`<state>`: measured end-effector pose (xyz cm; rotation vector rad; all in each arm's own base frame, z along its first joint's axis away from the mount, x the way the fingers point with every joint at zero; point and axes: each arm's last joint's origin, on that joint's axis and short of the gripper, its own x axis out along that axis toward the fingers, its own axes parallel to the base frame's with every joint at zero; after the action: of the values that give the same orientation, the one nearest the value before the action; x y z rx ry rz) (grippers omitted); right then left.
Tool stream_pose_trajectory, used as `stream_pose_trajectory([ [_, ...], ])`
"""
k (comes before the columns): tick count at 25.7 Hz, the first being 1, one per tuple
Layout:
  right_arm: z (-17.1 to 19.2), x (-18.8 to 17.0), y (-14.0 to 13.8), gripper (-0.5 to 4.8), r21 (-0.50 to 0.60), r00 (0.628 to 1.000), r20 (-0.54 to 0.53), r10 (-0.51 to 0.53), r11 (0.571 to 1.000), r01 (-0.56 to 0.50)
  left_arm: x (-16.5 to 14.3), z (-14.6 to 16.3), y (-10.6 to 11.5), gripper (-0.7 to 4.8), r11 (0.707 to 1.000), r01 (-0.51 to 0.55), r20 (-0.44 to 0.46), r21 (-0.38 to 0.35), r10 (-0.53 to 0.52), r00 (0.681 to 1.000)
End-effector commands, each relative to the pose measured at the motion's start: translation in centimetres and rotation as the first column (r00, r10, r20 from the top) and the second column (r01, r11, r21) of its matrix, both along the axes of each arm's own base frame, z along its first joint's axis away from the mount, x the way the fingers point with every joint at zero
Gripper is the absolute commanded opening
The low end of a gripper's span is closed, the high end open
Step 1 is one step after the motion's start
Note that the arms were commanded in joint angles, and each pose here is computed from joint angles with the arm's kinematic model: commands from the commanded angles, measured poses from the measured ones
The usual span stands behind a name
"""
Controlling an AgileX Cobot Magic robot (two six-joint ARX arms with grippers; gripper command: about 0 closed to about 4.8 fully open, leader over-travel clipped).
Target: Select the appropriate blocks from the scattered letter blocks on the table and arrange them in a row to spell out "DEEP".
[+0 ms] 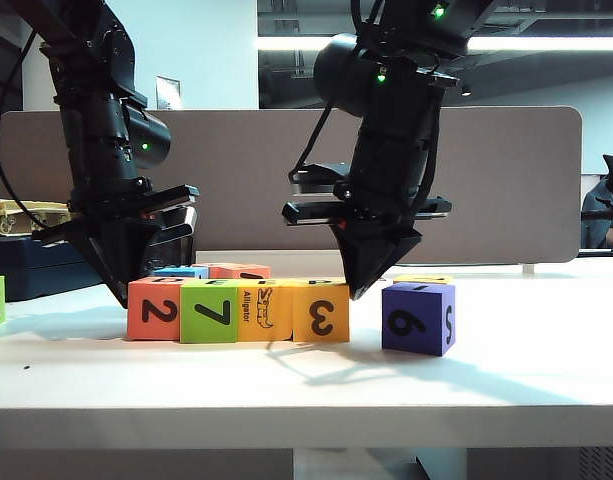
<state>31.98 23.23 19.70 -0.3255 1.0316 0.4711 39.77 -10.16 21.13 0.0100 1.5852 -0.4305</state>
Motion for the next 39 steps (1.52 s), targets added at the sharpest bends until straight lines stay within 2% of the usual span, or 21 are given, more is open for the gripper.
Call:
stream_pose_trajectory([
  [1,0.4,0.0,0.4,-0.02,0.042,1.0,0.012,0.019,0.999,-0.02,-0.2,0.2,-0.2,0.09,0.998,-0.005,0.009,0.058,0.005,1.0],
  [3,0.4,0.0,0.4,-0.01,0.04,1.0,0.014,0.018,0.999,-0.019,-0.1,0.1,-0.1,0.81,0.994,-0.016,0.019,0.108,0.015,1.0],
  [4,0.4,0.0,0.4,-0.01,0.04,1.0,0.014,0.018,0.999,-0.019,-0.1,0.1,0.0,0.95,0.992,-0.019,0.023,0.126,0.016,1.0],
  [11,0.4,0.0,0.4,-0.02,0.034,1.0,0.014,0.016,0.999,-0.016,-0.1,0.1,0.1,0.95,0.99,-0.019,0.028,0.143,0.015,1.0],
  [20,0.4,0.0,0.0,-0.01,-0.051,0.998,0.054,-0.034,0.998,0.037,-0.2,0.5,0.3,0.94,0.974,-0.022,0.051,0.223,0.011,0.999],
  [26,1.3,-0.1,-0.2,-0.01,-0.06,0.994,0.092,-0.05,0.997,0.056,-0.5,1.9,0.6,0.93,0.957,-0.04,0.101,0.289,0.011,0.995],
  [30,3.7,-0.7,-0.6,-0.02,-0.024,0.988,0.143,-0.057,0.998,0.061,-1.2,3.8,0.8,0.88,0.962,-0.052,0.149,0.269,0.012,0.989],
  [33,6.0,-1.5,-1.0,-0.02,0.022,0.984,0.172,-0.049,0.999,0.046,-1.8,5.4,0.7,0.78,0.981,-0.049,0.173,0.188,0.016,0.985],
  [36,8.7,-2.4,-1.3,-0.02,0.04,0.988,0.153,-0.028,0.999,0.022,-2.8,7.4,0.6,0.62,0.996,-0.031,0.201,0.079,0.014,0.98],
  [39,11.8,-3.4,-1.3,-0.01,0.019,0.991,0.13,-0.009,1.0,0.006,-4.3,10.1,0.4,0.48,0.999,-0.016,0.271,0.033,0.006,0.963],
])
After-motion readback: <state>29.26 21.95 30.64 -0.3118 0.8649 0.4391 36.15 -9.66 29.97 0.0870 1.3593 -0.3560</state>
